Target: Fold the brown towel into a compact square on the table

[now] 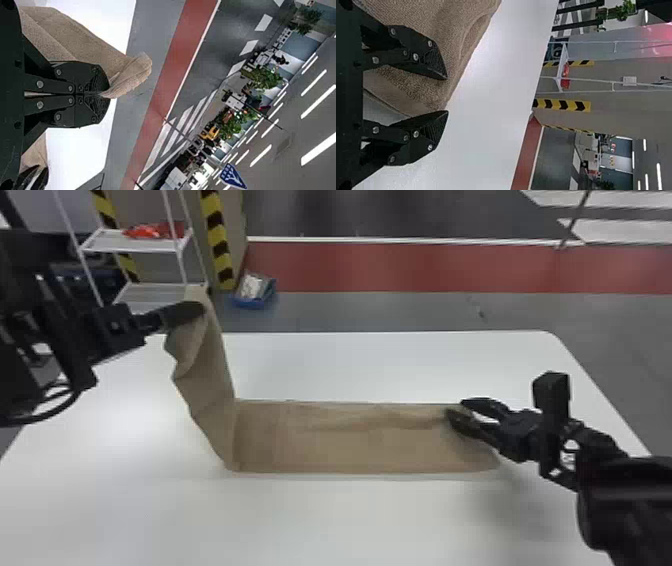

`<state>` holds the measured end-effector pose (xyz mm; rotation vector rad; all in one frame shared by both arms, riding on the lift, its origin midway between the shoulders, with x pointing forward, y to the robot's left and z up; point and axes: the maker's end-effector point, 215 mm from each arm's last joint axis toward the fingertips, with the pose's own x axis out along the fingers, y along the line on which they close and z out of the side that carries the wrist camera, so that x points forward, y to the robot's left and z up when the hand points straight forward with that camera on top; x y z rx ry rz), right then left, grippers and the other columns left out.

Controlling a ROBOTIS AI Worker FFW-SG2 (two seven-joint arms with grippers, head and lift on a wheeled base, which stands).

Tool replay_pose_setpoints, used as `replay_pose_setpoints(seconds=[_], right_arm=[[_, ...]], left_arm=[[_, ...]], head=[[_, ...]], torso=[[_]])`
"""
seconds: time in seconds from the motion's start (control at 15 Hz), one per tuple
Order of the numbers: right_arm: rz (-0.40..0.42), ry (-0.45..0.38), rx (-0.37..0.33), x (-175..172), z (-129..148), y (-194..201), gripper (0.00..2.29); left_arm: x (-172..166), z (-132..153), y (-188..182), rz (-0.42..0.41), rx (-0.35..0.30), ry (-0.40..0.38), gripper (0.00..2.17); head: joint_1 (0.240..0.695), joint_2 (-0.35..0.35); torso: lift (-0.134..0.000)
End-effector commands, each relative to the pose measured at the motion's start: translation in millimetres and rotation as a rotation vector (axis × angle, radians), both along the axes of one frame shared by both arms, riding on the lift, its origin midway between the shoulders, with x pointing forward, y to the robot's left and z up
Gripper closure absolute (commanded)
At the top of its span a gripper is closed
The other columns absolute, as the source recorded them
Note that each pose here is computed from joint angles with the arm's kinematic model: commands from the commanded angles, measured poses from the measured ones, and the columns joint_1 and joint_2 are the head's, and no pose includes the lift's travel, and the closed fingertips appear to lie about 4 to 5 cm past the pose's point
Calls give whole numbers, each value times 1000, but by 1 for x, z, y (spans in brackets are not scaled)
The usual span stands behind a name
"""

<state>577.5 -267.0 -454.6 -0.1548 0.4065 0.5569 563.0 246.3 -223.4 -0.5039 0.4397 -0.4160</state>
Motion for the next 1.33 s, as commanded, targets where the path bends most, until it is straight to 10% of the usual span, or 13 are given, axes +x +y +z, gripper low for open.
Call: replay_pose_setpoints(seconds=[0.0, 0.53, 0.6, 0.73, 1.27], right_arm=[[1, 8, 2, -1, -1, 1, 853], [-3, -6, 13, -3, 6, -2, 1207], [-8, -13, 14, -2, 8, -3, 1173], [-20, -38, 6, 2, 13, -5, 356], [-26, -26, -20, 8, 4, -10, 346]], left_arm=[[-1, -2, 0, 0, 1, 3, 1791], [-1, -1, 1, 2, 2, 2, 1791], [-1, -2, 0, 2, 1, 3, 1791], [-1, -2, 0, 2, 1, 2, 1791], [-3, -1, 0, -6, 1, -1, 1794]], head=[[695, -20], [695, -21], [695, -21], [695, -22], [695, -30]], torso=[[-128], [-128], [-128], [-128], [-128]])
